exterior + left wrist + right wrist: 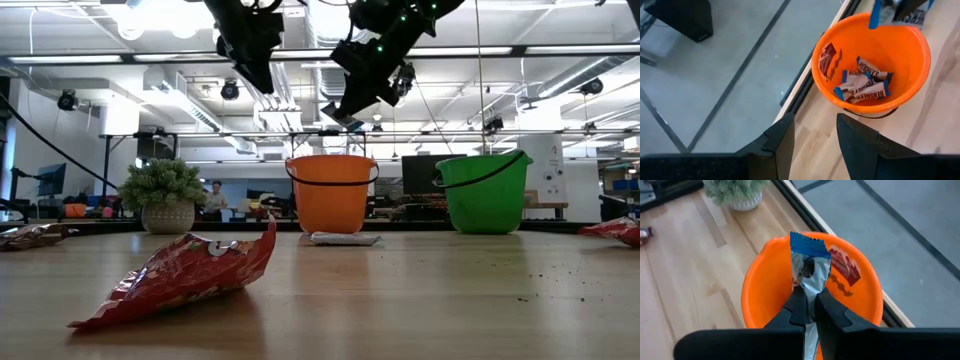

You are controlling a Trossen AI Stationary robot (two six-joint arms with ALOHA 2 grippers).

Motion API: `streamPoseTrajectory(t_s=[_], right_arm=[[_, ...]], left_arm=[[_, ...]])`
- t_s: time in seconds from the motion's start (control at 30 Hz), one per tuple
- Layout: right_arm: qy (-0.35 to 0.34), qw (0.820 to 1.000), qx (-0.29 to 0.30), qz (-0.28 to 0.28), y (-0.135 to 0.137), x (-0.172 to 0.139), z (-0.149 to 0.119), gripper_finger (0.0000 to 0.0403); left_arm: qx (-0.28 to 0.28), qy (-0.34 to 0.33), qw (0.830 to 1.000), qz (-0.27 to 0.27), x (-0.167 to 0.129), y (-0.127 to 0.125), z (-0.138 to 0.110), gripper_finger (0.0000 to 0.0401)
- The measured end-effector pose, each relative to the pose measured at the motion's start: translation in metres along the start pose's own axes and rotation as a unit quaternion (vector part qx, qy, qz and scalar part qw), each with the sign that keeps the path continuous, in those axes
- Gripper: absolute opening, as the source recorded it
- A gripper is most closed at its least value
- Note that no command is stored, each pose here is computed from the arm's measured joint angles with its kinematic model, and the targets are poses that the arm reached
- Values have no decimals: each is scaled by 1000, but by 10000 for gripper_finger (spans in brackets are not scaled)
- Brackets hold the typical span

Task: Organize candy in baskets
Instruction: Put the white chocolate bar into the orange bucket

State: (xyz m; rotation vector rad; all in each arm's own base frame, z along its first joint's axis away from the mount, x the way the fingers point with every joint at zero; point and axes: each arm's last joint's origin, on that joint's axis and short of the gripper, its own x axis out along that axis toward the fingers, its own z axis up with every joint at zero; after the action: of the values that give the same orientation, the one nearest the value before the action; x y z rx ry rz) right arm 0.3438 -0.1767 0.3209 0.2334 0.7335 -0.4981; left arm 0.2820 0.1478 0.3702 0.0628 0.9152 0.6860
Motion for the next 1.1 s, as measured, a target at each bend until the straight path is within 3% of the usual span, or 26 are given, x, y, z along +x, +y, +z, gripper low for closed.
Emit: streamPoseTrajectory(t_s=[0.23, 0.43, 0.57, 0.93, 1.1], right_arm=[[-14, 1000, 16, -8, -17, 13, 3, 9], [-28, 997, 58, 48, -31, 39, 4, 9], [-30, 997, 52, 48, -31, 41, 4, 14], [-39, 997, 42, 50, -30, 38, 6, 117], [-40, 997, 49, 53, -30, 34, 6, 162]], left_arm=[[4, -10, 1000, -2, -3, 1, 1, 130], [7, -14, 1000, -2, -4, 2, 1, 129], [24, -14, 1000, -2, -4, 2, 1, 129], [55, -14, 998, -2, -5, 2, 1, 130], [69, 2, 998, 1, -23, 8, -1, 130]])
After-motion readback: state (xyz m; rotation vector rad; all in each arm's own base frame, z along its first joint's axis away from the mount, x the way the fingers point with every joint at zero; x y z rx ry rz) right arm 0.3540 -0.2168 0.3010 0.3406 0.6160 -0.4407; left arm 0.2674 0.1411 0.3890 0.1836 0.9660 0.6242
